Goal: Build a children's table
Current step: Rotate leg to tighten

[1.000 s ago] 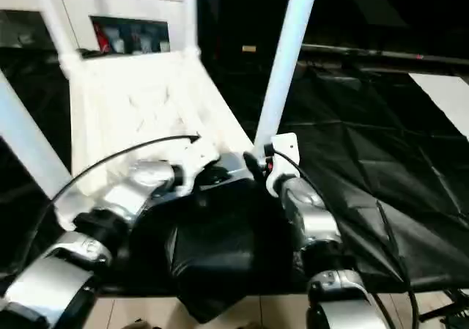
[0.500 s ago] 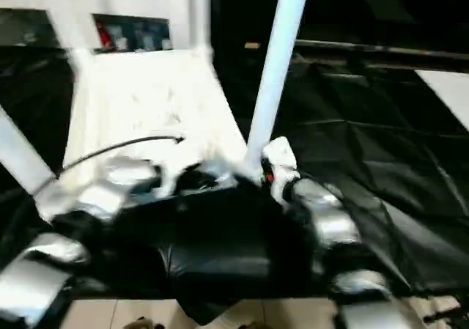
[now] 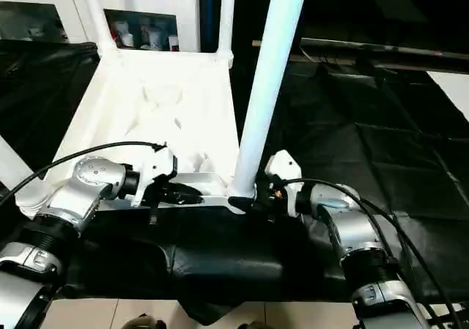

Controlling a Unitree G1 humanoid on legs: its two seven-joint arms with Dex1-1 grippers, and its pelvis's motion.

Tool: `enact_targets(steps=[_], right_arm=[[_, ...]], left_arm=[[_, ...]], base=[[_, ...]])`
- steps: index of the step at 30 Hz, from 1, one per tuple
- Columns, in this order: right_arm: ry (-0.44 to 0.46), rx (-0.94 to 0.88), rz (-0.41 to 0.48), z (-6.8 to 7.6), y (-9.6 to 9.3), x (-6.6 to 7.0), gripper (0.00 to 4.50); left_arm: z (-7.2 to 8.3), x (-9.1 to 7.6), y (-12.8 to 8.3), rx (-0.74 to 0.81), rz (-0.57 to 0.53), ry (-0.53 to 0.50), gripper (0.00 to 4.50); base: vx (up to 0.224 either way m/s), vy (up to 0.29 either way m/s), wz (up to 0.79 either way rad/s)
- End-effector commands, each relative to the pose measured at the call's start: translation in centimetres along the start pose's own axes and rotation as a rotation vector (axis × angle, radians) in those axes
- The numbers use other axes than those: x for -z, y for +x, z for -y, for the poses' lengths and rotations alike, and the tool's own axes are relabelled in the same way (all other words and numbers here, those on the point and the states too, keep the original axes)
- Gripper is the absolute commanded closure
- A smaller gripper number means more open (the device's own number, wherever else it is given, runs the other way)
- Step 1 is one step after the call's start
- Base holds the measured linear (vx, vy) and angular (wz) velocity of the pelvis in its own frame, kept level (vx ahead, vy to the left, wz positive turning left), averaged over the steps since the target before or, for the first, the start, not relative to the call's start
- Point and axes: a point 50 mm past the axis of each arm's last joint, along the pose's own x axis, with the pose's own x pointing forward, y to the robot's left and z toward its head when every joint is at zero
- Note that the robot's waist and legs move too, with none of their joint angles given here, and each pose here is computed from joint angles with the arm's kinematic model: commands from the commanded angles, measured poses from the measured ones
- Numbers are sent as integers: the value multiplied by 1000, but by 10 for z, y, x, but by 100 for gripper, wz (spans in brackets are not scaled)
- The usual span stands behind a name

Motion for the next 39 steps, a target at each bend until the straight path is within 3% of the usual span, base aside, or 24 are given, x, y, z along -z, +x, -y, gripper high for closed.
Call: enact_targets(steps=[1,7,11,14,15,16,19,20,25,27,29,36,39], right_arm=[[-3,-17,18,-2,0,-3,98],[16,-24,12,-6,2,2,155],[90,79,-51,-4,6,16,170],[156,244,-67,1,15,26,173],[238,409,-40,5,26,29,173],[261,476,-33,6,32,29,174],[277,523,-32,7,36,29,175],[296,641,-50,4,55,27,175],[241,612,-26,-5,77,15,175],[219,607,17,-2,77,8,119],[208,599,41,0,74,5,105],[144,466,107,12,50,-5,88],[-30,200,46,7,24,-6,88]], left_arm=[[4,-4,3,25,47,1,450],[4,-4,4,9,47,8,450],[-1,0,9,-86,0,25,450],[-7,-1,22,-198,-18,-2,450],[-9,-7,39,-256,-11,-31,450],[-10,-10,46,-277,-5,-45,450],[-11,-13,52,-293,-1,-54,450],[-12,-24,72,-340,16,-77,450],[-12,-35,86,-344,29,-55,450],[-13,-36,84,-333,24,-39,450],[-13,-35,81,-323,18,-27,450],[-13,-24,63,-237,7,-8,450],[-4,-16,42,-67,26,21,450]], base=[[0,0,0],[0,0,0],[0,0,0],[0,0,0],[0,0,0],[0,0,0],[0,0,0],[0,0,0],[0,0,0],[0,0,0],[0,0,0],[0,0,0],[0,0,0]])
